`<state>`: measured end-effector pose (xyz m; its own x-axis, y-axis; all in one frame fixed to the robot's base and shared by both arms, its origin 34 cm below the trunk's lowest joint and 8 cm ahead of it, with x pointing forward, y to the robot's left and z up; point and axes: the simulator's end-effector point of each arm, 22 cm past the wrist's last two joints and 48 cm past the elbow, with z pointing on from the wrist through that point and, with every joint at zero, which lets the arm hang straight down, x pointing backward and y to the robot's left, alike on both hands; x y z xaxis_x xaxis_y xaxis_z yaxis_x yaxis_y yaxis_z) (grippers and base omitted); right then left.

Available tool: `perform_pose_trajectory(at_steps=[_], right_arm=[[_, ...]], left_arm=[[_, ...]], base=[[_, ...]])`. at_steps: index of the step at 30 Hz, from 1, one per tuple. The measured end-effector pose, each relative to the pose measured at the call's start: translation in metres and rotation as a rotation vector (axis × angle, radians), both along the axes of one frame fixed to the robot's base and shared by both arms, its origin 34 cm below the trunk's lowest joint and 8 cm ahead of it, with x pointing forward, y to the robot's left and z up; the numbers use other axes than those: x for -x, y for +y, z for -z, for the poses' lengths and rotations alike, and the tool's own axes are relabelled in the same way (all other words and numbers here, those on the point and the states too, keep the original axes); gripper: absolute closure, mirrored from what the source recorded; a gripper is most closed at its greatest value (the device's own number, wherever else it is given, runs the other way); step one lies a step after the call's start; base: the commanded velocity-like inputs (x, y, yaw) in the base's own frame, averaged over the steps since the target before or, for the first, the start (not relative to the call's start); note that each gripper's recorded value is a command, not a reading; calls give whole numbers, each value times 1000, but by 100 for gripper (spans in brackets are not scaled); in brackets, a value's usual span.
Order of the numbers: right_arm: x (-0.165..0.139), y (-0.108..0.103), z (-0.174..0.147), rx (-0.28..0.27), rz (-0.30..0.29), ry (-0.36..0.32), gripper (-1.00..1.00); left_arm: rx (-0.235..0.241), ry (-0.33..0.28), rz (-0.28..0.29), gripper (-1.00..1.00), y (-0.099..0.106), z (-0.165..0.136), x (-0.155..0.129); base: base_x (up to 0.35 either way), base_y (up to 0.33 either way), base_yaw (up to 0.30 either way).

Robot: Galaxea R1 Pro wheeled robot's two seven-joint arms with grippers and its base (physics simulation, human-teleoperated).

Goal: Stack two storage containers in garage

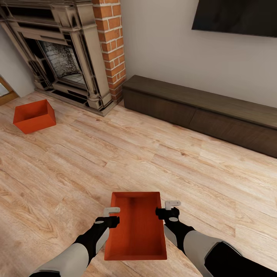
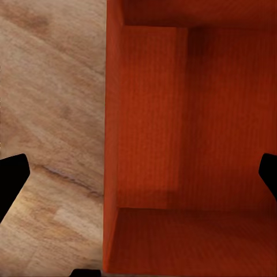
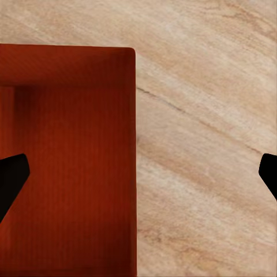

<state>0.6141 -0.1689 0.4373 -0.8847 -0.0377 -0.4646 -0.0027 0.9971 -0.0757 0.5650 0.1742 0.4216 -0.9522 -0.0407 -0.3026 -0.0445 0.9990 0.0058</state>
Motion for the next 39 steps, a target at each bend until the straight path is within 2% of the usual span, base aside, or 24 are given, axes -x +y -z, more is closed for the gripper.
perform_pose_trajectory(at_steps=[17, 27, 28, 29, 32, 33, 39], right_arm=[[10, -2, 4, 7, 0, 23, -100], [22, -6, 9, 10, 4, 41, -100], [29, -8, 12, 10, 9, 60, -100], [30, -8, 12, 10, 6, 62, -100], [32, -8, 13, 13, 1, 73, -100], [40, -9, 16, 18, -6, 112, -100], [57, -7, 22, 21, -15, 183, -100]], left_arm=[[-3, 2, 7, -100, -2, 0, 1], [-32, 33, -11, -100, 5, 5, 15], [-37, 75, -8, -100, 6, 11, 34], [-37, 83, -6, -100, 6, 12, 38], [-38, 93, -6, -100, 7, 14, 42], [-40, 96, -7, -100, 8, 14, 43], [-42, 96, -3, -100, 9, 14, 43]], base=[[0, 0, 0], [0, 0, 0], [0, 0, 0], [0, 0, 0], [0, 0, 0], [0, 0, 0], [0, 0, 0]])
